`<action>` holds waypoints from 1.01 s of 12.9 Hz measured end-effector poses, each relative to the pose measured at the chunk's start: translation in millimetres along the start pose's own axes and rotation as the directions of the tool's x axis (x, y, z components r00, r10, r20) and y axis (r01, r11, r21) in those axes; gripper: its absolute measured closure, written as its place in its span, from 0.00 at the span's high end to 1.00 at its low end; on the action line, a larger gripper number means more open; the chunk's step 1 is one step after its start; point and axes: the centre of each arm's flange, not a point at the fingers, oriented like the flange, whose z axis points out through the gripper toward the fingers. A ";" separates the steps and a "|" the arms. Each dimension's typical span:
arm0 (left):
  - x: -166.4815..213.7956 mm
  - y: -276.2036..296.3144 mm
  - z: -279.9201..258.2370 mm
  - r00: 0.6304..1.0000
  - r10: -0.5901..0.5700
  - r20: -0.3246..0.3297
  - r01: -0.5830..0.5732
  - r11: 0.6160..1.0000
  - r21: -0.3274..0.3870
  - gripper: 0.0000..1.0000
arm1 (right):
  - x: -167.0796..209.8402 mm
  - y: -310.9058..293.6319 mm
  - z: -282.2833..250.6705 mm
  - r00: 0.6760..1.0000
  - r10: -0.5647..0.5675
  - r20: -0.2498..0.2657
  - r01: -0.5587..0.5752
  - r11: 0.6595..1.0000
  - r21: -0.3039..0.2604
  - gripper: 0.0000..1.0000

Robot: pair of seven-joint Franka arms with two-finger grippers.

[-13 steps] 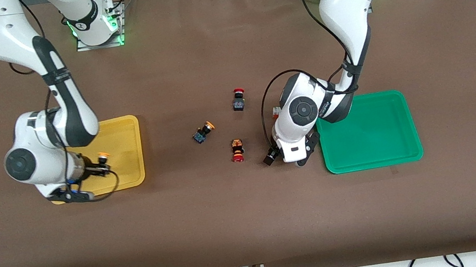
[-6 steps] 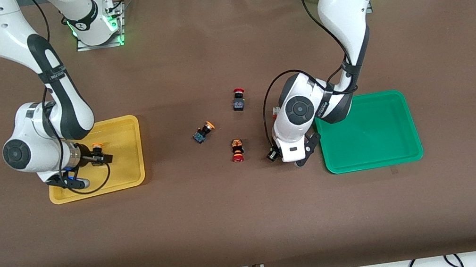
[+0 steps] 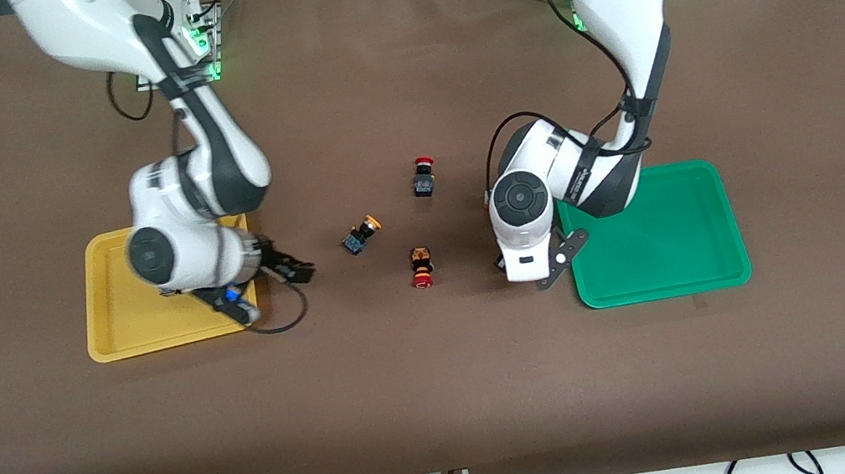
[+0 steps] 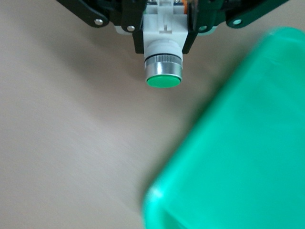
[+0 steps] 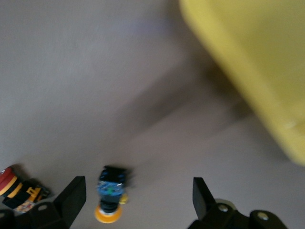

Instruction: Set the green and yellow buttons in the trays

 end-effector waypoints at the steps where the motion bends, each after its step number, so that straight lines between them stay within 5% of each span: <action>1: 19.3 -16.7 -1.9 0.999 0.052 -0.005 -0.051 0.997 0.061 0.34 | -9.9 -8.1 16.0 0.999 0.034 -0.006 -0.034 0.999 0.008 0.99; 3: 73.5 -51.4 10.1 0.990 0.137 0.023 -0.138 0.984 0.114 0.34 | -20.6 -17.9 37.2 0.995 0.095 0.008 -0.095 0.995 0.041 0.99; 7: 139.1 -98.7 45.0 0.966 0.245 0.084 -0.252 0.964 0.087 0.38 | -56.3 -34.0 69.9 0.992 0.122 0.035 -0.124 0.990 0.061 0.97; 10: 118.3 -85.3 21.4 0.967 0.218 0.131 -0.222 0.975 0.011 0.68 | -78.5 -36.5 101.6 0.994 0.106 0.000 -0.106 0.993 0.052 0.88; 13: 84.3 -75.8 -34.0 0.972 0.032 0.231 -0.019 0.998 -0.060 0.99 | -75.5 -33.2 101.1 0.996 0.092 -0.004 -0.092 0.995 0.042 0.54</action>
